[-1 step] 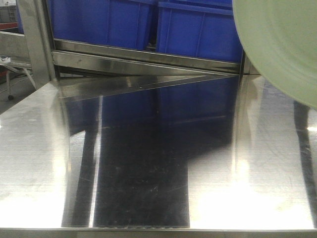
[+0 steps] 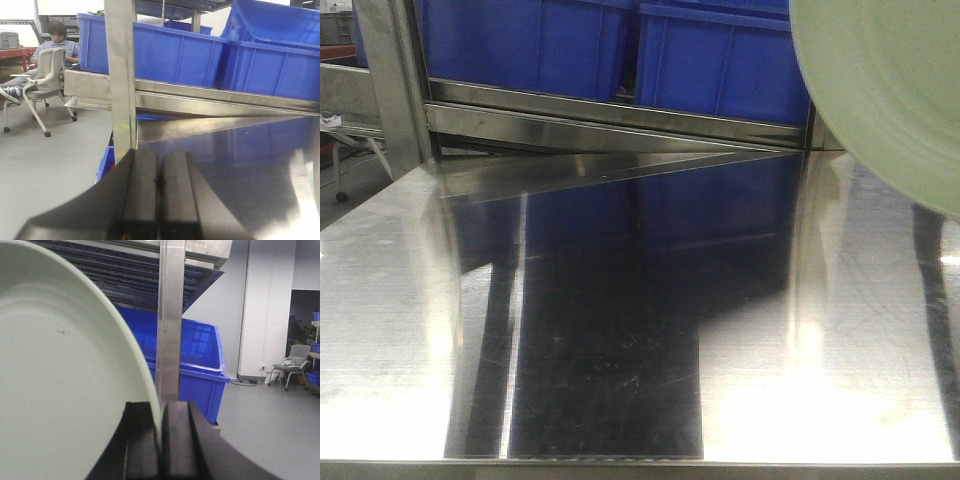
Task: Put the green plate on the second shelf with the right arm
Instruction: 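Drive the base toward the blue-bin shelving while holding the plate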
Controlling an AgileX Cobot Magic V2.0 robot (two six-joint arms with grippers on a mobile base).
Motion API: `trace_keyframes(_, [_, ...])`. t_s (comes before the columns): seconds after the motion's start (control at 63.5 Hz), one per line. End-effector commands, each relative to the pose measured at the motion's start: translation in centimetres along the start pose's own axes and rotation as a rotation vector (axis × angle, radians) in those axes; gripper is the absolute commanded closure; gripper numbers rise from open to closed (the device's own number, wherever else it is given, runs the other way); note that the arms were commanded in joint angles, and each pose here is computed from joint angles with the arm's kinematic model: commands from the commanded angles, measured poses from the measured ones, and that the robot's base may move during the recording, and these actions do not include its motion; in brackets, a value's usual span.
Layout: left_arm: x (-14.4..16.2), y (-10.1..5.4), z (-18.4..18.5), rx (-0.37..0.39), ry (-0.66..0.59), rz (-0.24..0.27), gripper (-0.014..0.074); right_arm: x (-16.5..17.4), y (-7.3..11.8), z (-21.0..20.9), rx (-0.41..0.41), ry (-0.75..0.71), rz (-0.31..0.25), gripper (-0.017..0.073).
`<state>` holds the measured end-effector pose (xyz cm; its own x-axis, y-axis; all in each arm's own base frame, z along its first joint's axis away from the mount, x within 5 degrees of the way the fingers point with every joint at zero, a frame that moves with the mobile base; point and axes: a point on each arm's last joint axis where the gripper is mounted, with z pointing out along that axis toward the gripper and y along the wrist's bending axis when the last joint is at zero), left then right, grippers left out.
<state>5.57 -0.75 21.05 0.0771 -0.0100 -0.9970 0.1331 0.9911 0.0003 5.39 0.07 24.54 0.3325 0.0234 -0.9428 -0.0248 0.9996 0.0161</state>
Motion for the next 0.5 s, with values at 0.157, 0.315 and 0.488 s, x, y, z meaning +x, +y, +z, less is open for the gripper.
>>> trace_keyframes(0.157, [0.49, 0.0, -0.07, 0.001, -0.061, -0.008, 0.0463, -2.12, -0.06, 0.13, 0.009, -0.142, 0.016, 0.0506])
trace_keyframes(0.315, [0.49, 0.0, -0.07, 0.001, -0.061, -0.008, 0.0463, -2.1, -0.06, 0.13, 0.008, -0.14, 0.016, 0.0506])
trace_keyframes(0.488, [0.49, 0.0, -0.07, 0.001, -0.061, -0.008, 0.0463, -2.06, -0.06, 0.14, 0.008, -0.135, 0.016, 0.0506])
